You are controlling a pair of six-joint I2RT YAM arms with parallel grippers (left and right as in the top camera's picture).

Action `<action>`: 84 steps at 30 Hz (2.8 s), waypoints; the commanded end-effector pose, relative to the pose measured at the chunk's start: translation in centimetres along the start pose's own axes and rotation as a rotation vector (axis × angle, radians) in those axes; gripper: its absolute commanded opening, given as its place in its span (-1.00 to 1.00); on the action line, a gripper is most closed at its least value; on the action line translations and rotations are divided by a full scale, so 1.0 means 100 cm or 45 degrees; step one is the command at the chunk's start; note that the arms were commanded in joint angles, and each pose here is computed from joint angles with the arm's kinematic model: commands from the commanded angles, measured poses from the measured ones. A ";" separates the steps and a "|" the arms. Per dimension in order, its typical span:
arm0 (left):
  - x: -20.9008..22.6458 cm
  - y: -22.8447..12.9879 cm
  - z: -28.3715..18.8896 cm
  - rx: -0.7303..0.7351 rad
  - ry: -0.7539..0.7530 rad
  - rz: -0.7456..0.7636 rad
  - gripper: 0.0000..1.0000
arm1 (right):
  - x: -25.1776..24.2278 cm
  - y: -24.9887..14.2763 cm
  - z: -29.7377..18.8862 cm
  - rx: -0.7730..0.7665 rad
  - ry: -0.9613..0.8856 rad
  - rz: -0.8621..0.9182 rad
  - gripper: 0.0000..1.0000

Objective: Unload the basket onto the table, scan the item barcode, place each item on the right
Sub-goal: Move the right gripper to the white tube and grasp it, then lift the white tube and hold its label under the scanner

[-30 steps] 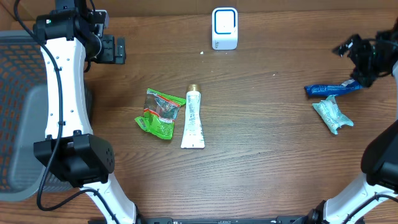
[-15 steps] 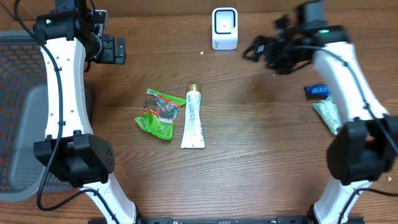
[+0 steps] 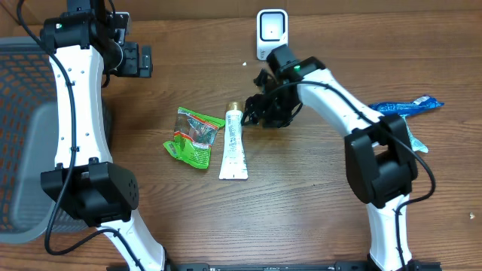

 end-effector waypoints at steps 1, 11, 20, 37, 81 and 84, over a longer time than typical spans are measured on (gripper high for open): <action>0.002 0.005 -0.020 -0.058 0.029 0.029 0.99 | -0.001 -0.005 0.019 0.042 -0.017 -0.005 0.30; 0.002 0.005 -0.020 -0.058 0.028 0.029 1.00 | 0.002 -0.009 0.051 0.049 -0.015 0.089 -0.06; 0.002 0.005 -0.020 -0.058 0.028 0.029 1.00 | -0.004 -0.011 0.057 0.048 -0.020 0.163 -0.74; 0.002 0.005 -0.020 -0.058 0.029 0.029 0.99 | 0.027 0.012 -0.087 -0.203 0.212 -0.102 -0.93; 0.002 0.005 -0.020 -0.058 0.029 0.029 1.00 | 0.073 0.068 -0.319 -1.553 -0.461 -0.491 -0.93; 0.002 0.005 -0.020 -0.058 0.028 0.029 1.00 | 0.093 0.065 -0.353 -1.673 -0.456 -0.539 -0.93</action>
Point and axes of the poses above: each gripper's point midway between its finger pads, its own z axis out along the fingers, its own x axis along the line the jaws close on, y = z × x, the point moved 2 cm from there along -z, back along the fingers, and after that the axes turned 14 degrees about z, right-handed, at the moved point
